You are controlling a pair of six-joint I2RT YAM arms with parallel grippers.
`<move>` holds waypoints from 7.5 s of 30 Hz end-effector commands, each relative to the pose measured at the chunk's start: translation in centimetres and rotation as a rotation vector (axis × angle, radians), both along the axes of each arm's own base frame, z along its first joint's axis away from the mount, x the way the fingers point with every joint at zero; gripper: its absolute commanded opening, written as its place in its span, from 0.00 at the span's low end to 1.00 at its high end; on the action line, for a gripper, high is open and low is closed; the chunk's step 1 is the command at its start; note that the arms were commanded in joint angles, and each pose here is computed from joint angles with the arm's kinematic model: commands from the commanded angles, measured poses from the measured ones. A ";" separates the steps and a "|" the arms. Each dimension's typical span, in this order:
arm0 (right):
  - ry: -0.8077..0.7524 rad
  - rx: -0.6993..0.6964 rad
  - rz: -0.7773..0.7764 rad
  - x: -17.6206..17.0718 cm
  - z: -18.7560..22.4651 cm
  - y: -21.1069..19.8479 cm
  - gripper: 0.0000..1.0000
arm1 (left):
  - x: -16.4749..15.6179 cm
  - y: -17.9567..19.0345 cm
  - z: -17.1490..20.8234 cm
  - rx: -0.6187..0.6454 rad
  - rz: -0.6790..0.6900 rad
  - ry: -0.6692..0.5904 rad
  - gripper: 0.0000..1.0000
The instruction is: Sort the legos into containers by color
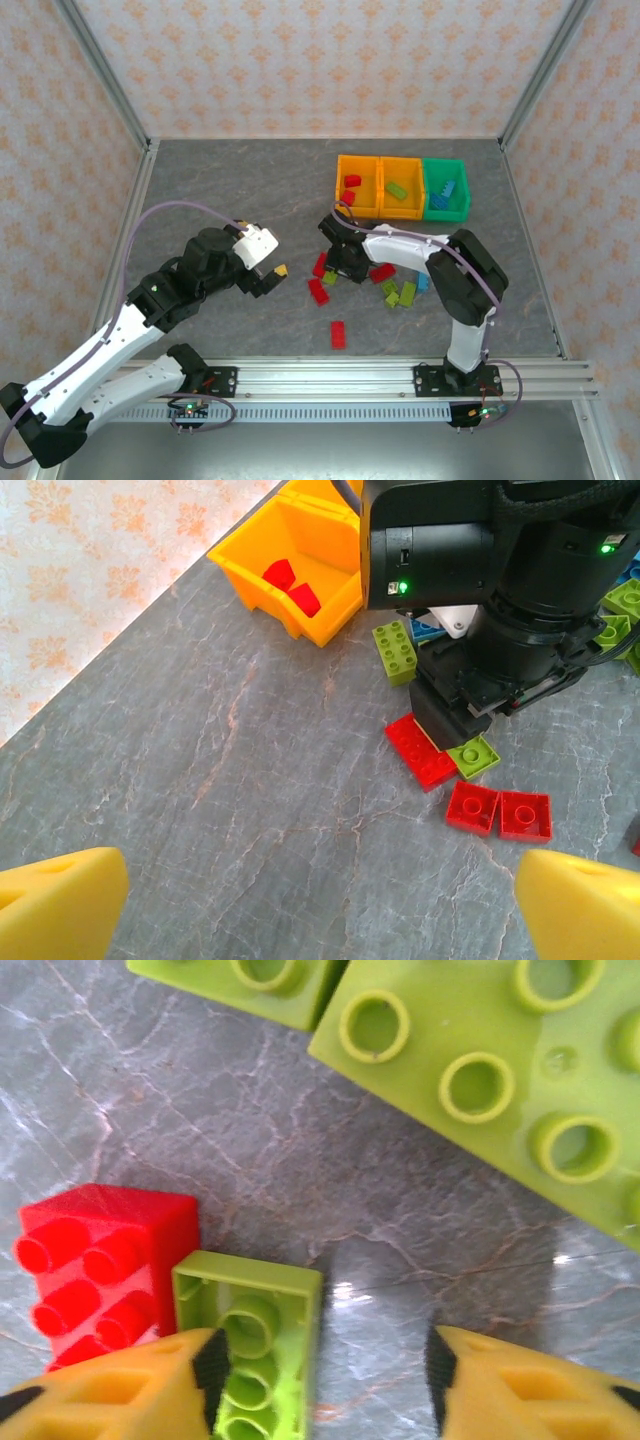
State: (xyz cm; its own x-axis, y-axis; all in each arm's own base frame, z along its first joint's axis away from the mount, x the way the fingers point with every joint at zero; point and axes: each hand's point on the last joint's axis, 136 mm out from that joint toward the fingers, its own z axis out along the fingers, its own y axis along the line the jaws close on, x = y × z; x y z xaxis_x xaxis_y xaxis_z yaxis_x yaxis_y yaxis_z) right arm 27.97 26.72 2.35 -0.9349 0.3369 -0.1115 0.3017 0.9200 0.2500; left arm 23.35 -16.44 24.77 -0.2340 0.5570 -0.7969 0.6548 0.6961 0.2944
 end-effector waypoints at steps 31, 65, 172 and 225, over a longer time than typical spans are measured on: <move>-0.177 -0.123 -0.045 -0.3 6.7 -6.8 0.02 | 0.6 -0.4 -0.6 -0.005 -0.003 0.027 1.00; -0.301 -0.187 -0.104 18.4 16.7 -19.2 0.34 | 1.2 0.3 -0.8 -0.002 0.024 0.034 1.00; -0.307 0.368 0.106 -8.8 19.7 -12.1 0.72 | 8.4 -1.5 -8.1 -0.212 0.607 0.611 0.93; -0.585 0.008 -0.206 -7.0 20.9 -19.9 0.99 | 27.3 -19.4 -4.9 -0.184 0.541 0.229 0.28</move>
